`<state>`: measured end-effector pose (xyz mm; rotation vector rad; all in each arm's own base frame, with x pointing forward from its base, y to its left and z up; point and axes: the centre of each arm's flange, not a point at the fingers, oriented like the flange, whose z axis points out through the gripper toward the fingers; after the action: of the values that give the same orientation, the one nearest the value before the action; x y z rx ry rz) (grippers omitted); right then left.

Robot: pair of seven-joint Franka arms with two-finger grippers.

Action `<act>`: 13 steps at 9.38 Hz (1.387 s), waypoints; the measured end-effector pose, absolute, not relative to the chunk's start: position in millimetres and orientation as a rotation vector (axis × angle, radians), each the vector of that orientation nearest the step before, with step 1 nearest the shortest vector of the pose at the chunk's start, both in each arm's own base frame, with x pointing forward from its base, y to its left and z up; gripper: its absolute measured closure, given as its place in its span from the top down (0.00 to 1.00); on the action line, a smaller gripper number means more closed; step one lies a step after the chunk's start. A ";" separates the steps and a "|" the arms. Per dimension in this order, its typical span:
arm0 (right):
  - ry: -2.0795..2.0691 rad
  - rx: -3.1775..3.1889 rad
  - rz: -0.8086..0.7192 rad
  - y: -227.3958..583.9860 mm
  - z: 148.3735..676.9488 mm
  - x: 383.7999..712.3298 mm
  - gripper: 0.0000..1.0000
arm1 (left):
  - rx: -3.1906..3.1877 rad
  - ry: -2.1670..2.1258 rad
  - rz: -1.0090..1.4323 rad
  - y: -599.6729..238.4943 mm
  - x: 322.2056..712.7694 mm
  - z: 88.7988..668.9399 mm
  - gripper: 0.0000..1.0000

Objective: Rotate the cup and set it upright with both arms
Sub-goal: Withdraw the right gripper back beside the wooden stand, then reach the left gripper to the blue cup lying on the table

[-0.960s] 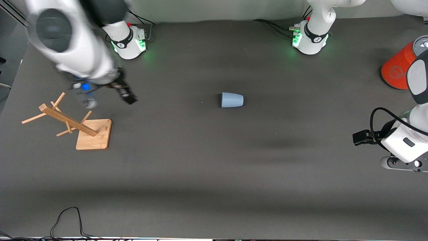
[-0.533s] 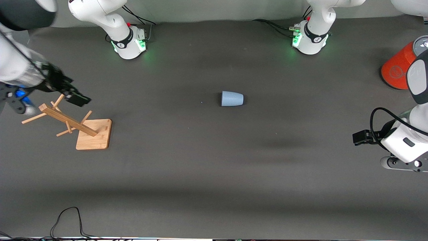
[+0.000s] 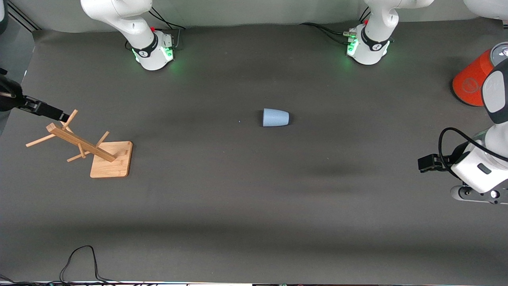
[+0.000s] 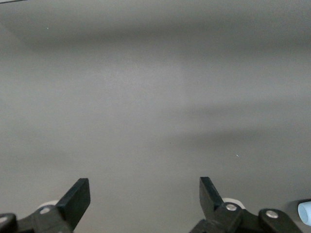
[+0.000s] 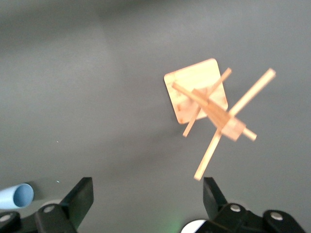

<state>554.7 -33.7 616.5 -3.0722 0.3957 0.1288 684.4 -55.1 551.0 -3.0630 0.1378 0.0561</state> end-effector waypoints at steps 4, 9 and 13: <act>0.039 -3.104 0.001 -26.1 621.7 564.2 1.00 | -3.074 0.140 0.069 -55.3 673.6 549.3 1.00; 0.015 -3.106 -0.010 -23.3 617.2 566.8 1.00 | -3.042 0.110 0.142 -252.3 596.4 525.2 1.00; -0.003 -3.106 -0.008 -16.8 616.3 567.1 1.00 | -2.823 0.162 0.085 -419.1 544.0 418.7 1.00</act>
<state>567.1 -16.8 616.3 -3.1060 -0.0035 -0.0076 544.0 -419.1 418.7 -2.8233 0.1618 0.0853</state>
